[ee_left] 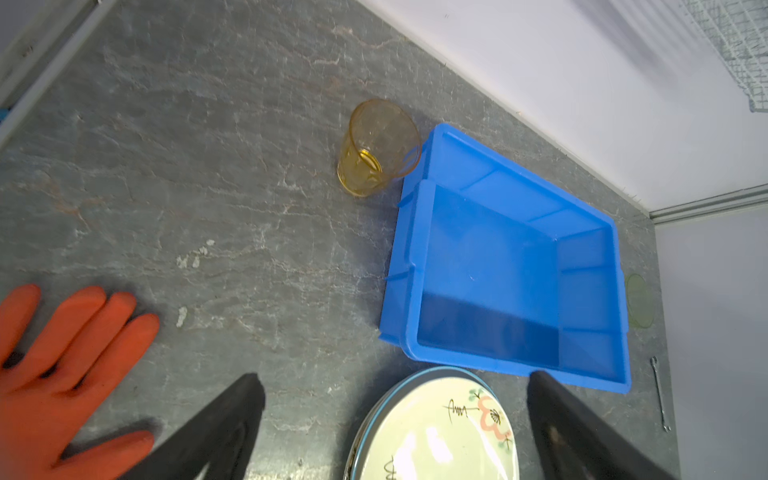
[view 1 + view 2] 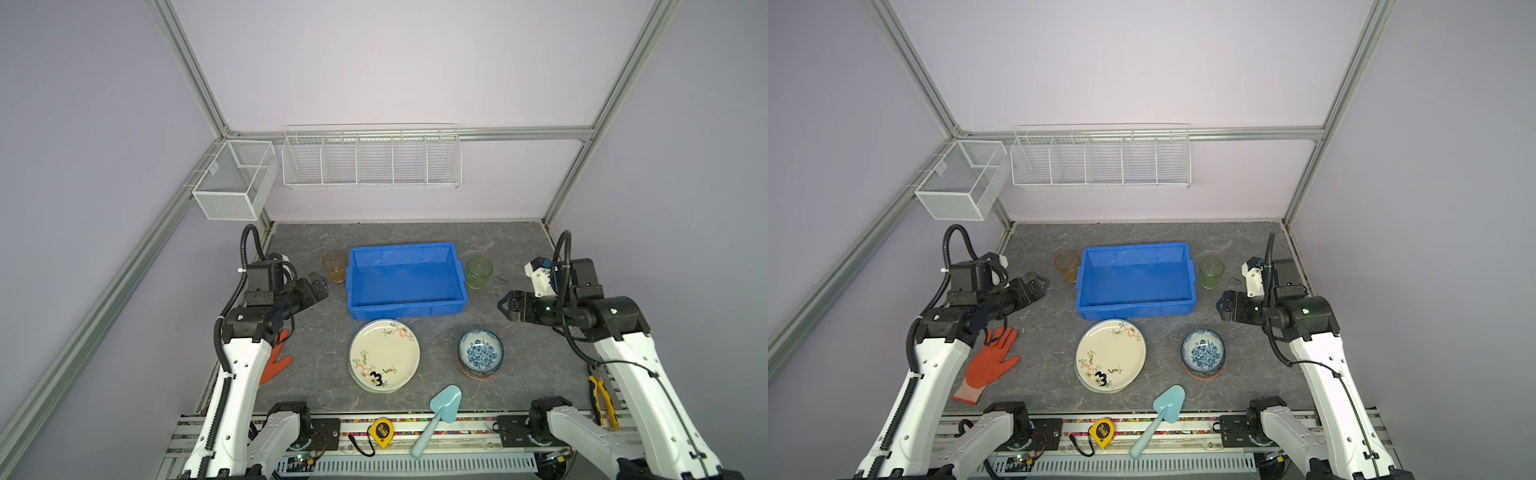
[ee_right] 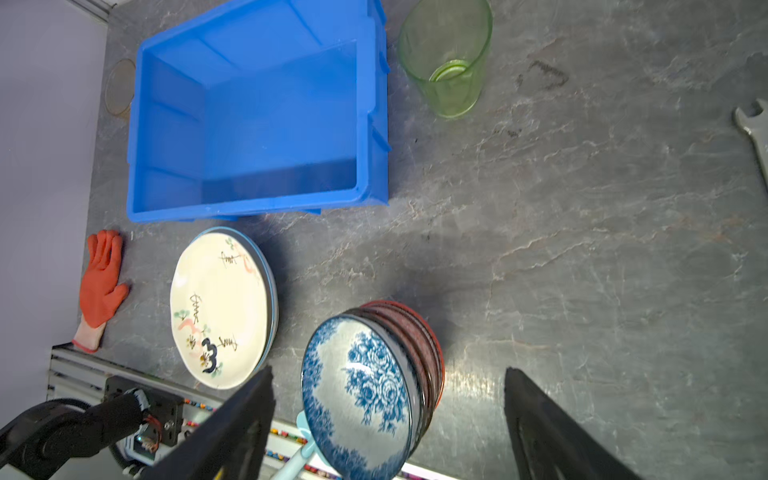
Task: Place the mixed dishes into the plastic bin
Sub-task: 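Raise both arms and swing the grippers toward the plates and bowls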
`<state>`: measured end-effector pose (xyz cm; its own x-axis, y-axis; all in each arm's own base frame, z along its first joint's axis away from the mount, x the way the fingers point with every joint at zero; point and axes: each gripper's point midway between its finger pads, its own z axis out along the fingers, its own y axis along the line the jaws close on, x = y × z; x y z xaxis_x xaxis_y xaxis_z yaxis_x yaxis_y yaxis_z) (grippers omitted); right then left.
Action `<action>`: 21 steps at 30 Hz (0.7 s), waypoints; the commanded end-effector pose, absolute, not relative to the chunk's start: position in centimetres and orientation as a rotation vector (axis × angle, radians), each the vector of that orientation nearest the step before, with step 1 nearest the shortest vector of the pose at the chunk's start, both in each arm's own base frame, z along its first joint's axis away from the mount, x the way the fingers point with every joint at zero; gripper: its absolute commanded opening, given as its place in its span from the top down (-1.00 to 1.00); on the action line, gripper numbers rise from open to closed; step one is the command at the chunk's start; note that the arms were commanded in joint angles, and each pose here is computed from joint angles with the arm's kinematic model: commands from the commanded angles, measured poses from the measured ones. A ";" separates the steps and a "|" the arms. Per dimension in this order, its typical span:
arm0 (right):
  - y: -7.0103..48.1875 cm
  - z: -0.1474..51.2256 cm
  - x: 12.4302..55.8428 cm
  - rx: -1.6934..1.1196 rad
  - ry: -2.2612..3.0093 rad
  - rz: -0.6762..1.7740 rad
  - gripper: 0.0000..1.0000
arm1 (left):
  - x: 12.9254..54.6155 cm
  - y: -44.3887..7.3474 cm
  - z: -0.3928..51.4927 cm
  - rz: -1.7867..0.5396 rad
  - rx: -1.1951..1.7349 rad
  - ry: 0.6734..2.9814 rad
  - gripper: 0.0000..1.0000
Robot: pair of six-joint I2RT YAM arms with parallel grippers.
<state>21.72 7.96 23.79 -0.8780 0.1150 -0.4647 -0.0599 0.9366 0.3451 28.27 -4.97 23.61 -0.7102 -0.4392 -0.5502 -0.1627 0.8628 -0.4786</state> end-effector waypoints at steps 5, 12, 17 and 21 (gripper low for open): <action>8.3 21.4 18.0 0.030 2.744 0.499 -0.76 | 26.0 -6.4 20.6 -0.613 -0.493 2.467 -0.98; 7.2 20.4 16.7 0.078 2.792 0.364 -0.89 | 24.3 -7.6 20.6 -0.584 -0.450 2.540 -0.98; 7.2 19.0 16.9 0.087 2.823 0.299 -0.74 | 22.9 -9.5 20.9 -0.629 -0.418 2.547 -0.97; 7.2 18.1 16.8 0.077 2.840 0.252 -0.43 | 22.3 -11.1 21.0 -0.678 -0.396 2.542 -0.98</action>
